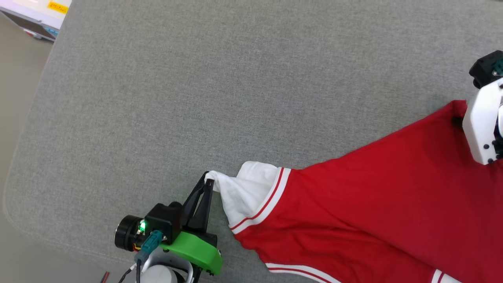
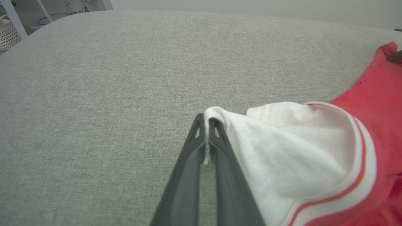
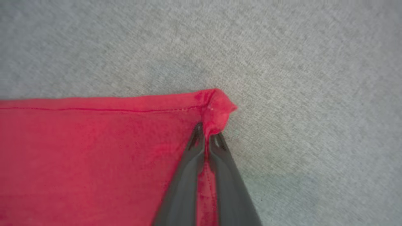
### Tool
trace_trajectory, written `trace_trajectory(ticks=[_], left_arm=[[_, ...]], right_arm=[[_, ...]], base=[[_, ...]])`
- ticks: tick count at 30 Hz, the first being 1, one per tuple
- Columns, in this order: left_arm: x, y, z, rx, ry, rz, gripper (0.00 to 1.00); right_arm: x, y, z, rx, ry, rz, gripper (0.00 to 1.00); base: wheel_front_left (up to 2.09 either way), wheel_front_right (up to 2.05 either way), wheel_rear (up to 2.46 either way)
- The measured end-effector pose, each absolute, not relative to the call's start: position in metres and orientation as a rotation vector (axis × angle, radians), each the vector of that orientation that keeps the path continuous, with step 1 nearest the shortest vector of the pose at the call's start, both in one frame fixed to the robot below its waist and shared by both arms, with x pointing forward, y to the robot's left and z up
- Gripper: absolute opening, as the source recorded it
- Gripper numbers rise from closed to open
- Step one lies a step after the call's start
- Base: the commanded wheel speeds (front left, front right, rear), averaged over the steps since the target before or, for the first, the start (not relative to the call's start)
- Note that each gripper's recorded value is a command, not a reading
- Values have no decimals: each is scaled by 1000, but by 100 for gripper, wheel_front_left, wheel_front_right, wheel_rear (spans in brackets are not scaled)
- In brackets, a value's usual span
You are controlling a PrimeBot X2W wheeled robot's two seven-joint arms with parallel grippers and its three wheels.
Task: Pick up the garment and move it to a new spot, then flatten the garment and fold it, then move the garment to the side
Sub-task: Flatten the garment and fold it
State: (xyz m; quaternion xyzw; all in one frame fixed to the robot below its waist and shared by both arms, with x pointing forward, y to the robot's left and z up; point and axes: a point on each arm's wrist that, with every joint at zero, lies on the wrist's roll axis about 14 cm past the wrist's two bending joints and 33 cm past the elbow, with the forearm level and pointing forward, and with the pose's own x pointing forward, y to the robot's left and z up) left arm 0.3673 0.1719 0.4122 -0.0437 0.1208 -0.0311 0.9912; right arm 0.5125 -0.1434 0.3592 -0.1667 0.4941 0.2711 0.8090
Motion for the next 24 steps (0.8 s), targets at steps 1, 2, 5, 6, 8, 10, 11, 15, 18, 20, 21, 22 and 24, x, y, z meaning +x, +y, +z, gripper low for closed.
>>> trace_trajectory(ticks=[1, 2, 5, 6, 8, 10, 11, 15, 18, 20, 21, 22, 24], left_arm=[[367, 172, 413, -86, 239, -65, 0], [367, 172, 415, -84, 234, -66, 0], [367, 174, 422, -76, 213, -69, 0], [367, 175, 425, -71, 202, -71, 0], [367, 176, 432, -60, 181, -77, 0], [368, 179, 441, -46, 154, -85, 0], [368, 180, 448, -37, 134, -89, 0], [377, 181, 482, 6, 29, -128, 0], [389, 178, 517, 36, -73, -158, 0], [399, 177, 545, 65, -152, -180, 0], [403, 175, 558, 74, -187, -191, 0], [409, 172, 576, 82, -237, -207, 0], [419, 163, 610, 95, -325, -240, 0]], right_arm=[[514, -142, 364, -345, 1024, 580, 0], [516, -140, 369, -331, 992, 583, 0], [519, -135, 388, -280, 880, 590, 0], [520, -135, 396, -273, 839, 588, 0], [523, -137, 415, -257, 753, 582, 0], [525, -139, 436, -242, 664, 578, 0], [525, -139, 448, -230, 612, 577, 0], [519, -143, 489, -200, 461, 570, 0], [518, -153, 522, -185, 348, 535, 0], [516, -159, 549, -175, 261, 516, 0], [515, -160, 559, -171, 228, 509, 0], [515, -163, 574, -162, 182, 497, 0], [513, -167, 599, -148, 103, 477, 0]], base=[[0, 0, 0], [0, 0, 0], [0, 0, 0], [0, 0, 0], [0, 0, 0], [0, 0, 0], [0, 0, 0], [0, 0, 0], [0, 0, 0], [0, 0, 0], [0, 0, 0], [0, 0, 0], [0, 0, 0]])
